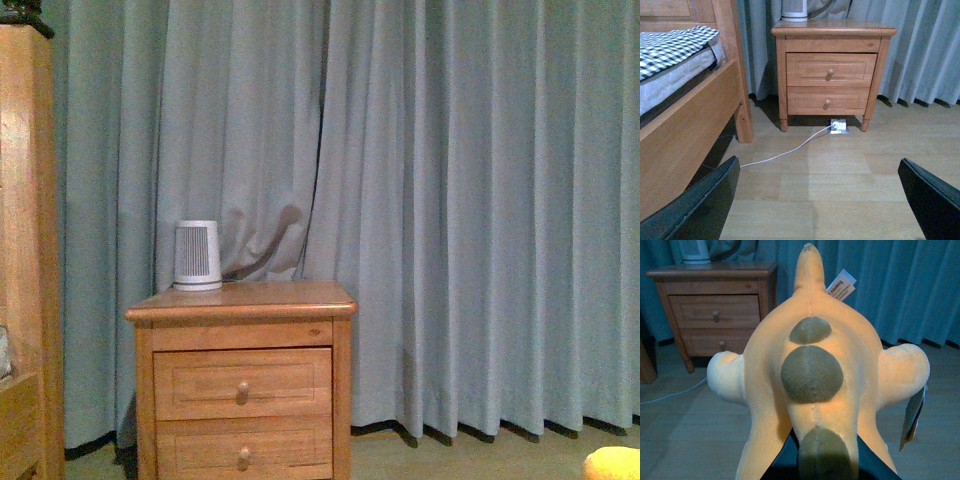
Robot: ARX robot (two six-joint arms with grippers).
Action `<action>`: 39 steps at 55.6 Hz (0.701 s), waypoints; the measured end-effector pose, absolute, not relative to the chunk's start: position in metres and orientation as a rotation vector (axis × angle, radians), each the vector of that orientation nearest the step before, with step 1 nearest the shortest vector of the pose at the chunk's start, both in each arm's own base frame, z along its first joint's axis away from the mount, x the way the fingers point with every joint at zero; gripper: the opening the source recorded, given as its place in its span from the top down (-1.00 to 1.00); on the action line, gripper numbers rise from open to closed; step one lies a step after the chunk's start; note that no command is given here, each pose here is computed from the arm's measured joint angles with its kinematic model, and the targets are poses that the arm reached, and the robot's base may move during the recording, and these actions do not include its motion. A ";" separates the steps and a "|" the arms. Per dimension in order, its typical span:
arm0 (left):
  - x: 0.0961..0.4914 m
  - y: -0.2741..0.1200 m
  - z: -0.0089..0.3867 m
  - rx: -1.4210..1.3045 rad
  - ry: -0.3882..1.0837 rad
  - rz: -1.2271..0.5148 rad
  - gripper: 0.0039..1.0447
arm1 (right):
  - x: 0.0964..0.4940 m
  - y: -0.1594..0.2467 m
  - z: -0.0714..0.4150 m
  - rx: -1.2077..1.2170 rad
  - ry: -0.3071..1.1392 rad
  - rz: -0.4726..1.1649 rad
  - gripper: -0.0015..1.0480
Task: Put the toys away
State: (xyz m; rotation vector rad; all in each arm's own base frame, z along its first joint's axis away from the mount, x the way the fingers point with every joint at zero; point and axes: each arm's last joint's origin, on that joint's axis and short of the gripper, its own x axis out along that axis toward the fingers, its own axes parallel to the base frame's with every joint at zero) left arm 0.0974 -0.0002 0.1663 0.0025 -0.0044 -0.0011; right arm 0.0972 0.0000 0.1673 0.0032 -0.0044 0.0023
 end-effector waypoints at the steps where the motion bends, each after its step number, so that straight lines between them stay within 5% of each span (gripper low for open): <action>1: 0.097 0.000 0.166 0.002 -0.004 0.000 -0.89 | 0.097 0.000 0.167 0.003 -0.004 0.003 0.87; 39: 0.097 0.000 0.166 0.002 -0.004 -0.001 -0.89 | 0.097 0.000 0.167 0.003 -0.004 0.002 0.87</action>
